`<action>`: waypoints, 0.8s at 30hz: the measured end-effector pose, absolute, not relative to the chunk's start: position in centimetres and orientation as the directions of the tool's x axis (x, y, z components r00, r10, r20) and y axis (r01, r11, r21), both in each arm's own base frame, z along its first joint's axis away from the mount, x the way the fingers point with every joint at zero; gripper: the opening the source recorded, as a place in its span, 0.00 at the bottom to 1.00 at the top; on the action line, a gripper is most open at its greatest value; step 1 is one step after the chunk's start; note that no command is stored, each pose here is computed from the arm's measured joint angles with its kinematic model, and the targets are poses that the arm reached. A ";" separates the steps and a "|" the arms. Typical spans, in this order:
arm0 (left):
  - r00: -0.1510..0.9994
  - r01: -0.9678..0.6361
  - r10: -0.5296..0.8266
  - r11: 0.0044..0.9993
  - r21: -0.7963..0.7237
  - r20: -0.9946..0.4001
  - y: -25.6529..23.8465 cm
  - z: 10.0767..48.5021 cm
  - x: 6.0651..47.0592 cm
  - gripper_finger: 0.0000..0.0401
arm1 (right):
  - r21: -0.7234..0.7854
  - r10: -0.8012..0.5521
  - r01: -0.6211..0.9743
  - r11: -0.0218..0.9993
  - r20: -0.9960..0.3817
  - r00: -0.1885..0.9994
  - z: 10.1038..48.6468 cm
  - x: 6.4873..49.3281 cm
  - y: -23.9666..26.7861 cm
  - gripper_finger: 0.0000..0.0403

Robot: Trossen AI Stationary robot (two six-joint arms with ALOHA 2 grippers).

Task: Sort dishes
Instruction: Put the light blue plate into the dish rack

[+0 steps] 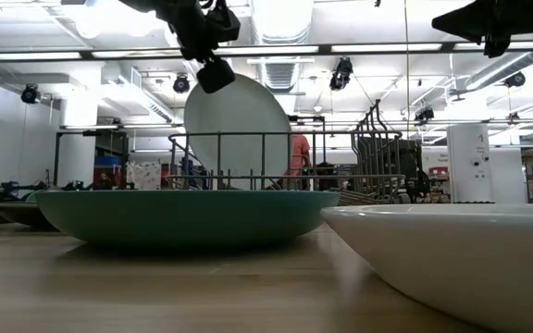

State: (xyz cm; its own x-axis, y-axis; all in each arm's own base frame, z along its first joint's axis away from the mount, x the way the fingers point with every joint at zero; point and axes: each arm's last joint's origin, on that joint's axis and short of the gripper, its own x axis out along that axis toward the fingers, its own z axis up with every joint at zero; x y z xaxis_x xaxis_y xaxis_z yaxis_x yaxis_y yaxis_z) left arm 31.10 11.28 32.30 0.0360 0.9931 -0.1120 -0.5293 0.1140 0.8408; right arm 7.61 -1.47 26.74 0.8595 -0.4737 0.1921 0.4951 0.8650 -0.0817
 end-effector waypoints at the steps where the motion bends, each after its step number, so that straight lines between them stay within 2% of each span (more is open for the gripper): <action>1: 0.031 -0.530 0.993 0.110 0.841 -0.111 11.3 32.3 31.1 0.68 | -0.082 -0.474 0.495 0.865 0.192 0.859 26.7 7.6 -1.5 0.03; 7: 0.042 -0.569 0.991 0.129 0.812 -0.128 11.0 31.9 31.0 0.69 | -0.082 -0.474 0.495 0.865 0.192 0.859 26.7 7.6 -1.5 0.03; 14: 0.105 -0.583 0.984 0.180 0.792 -0.147 9.9 31.8 31.4 0.69 | -0.082 -0.474 0.495 0.865 0.192 0.860 26.7 7.6 -1.5 0.03; 24: 0.121 -0.675 0.980 0.198 0.711 -0.158 9.9 31.7 31.5 0.69 | -0.076 -0.474 0.494 0.866 0.192 0.860 26.7 7.6 -1.5 0.03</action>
State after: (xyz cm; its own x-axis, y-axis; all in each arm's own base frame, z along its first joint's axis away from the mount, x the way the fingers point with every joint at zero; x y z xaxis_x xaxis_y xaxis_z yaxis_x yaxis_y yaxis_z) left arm 31.45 9.90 31.70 0.1209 0.9800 -0.1580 -0.6751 0.1978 0.7108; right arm 7.61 -1.47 26.74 0.8595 -0.4737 0.1918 0.4942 0.8660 -0.0757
